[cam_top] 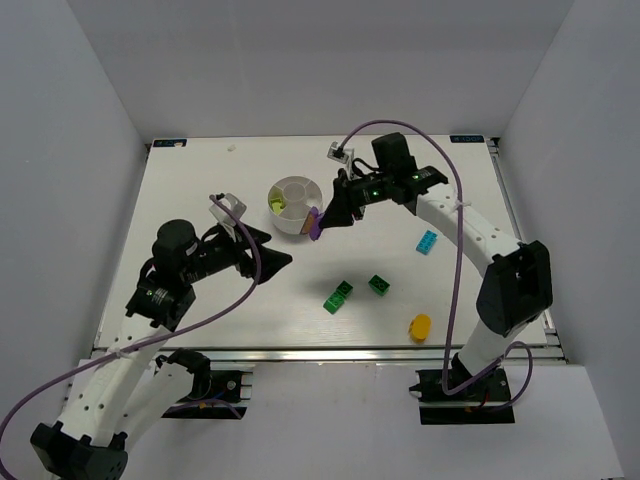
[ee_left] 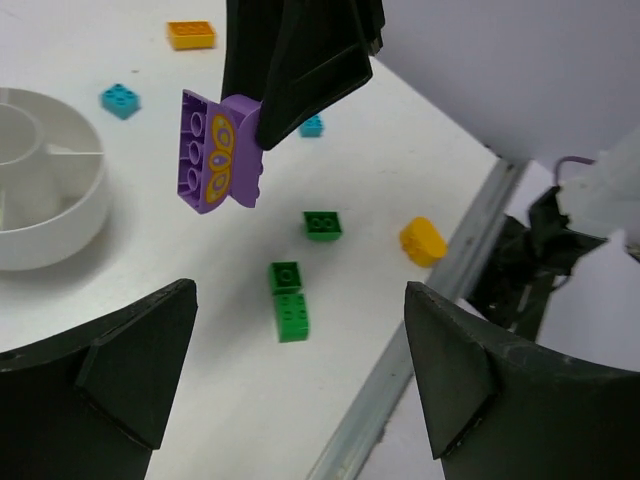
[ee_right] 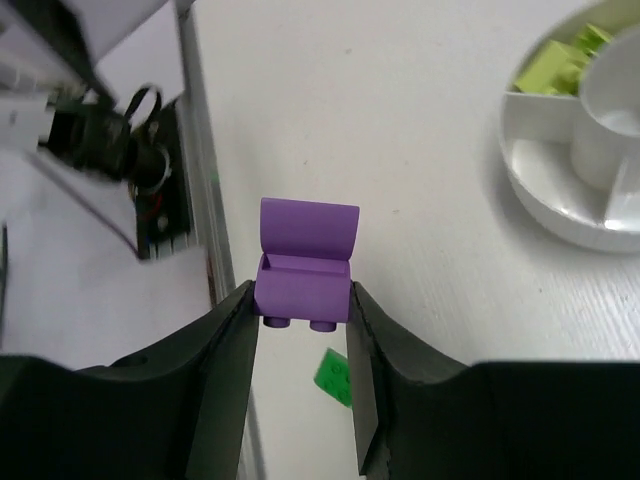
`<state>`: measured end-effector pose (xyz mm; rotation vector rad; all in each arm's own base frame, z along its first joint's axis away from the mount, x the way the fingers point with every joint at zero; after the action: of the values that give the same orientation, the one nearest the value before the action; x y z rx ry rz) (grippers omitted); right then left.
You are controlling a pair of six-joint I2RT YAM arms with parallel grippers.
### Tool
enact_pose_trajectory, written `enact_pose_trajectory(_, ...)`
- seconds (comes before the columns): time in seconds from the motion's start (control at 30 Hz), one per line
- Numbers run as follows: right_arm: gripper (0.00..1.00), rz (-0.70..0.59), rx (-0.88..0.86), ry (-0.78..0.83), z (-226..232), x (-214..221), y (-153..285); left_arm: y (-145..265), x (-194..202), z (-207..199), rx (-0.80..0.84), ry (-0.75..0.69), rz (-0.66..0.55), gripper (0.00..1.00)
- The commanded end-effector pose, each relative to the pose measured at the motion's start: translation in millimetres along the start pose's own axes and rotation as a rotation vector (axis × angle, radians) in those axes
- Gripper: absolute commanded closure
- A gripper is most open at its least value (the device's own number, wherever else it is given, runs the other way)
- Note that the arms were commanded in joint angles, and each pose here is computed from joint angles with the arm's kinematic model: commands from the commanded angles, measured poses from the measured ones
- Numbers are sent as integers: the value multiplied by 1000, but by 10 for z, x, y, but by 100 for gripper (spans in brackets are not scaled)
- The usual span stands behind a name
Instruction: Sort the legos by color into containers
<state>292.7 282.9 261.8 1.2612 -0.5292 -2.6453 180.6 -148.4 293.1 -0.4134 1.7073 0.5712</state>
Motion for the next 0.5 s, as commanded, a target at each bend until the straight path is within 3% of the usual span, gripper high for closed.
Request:
enact_pose_trajectory(0.0, 100, 19, -258, 294, 366, 91, 170, -19, -64, -190, 161, 84, -42, 7)
enact_pose_trajectory(0.17, 100, 58, -469, 462, 609, 263, 257, -83, -46, -284, 293, 93, -34, 5)
enact_pose_trajectory(0.47, 100, 79, -596, 492, 768, 317, 189, -114, -8, -299, 358, 58, -18, 3)
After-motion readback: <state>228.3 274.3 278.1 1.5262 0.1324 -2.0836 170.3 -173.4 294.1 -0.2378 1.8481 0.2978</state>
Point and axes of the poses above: each gripper's point midway between its finger pads, its own y axis back along the fingers, its own z axis along the line the jaws close on, x = y × z, the point moved 6 cm from there along y, back along the fingers, and after that the axes turned 8 degrees about -y, right-handed, at the moved point
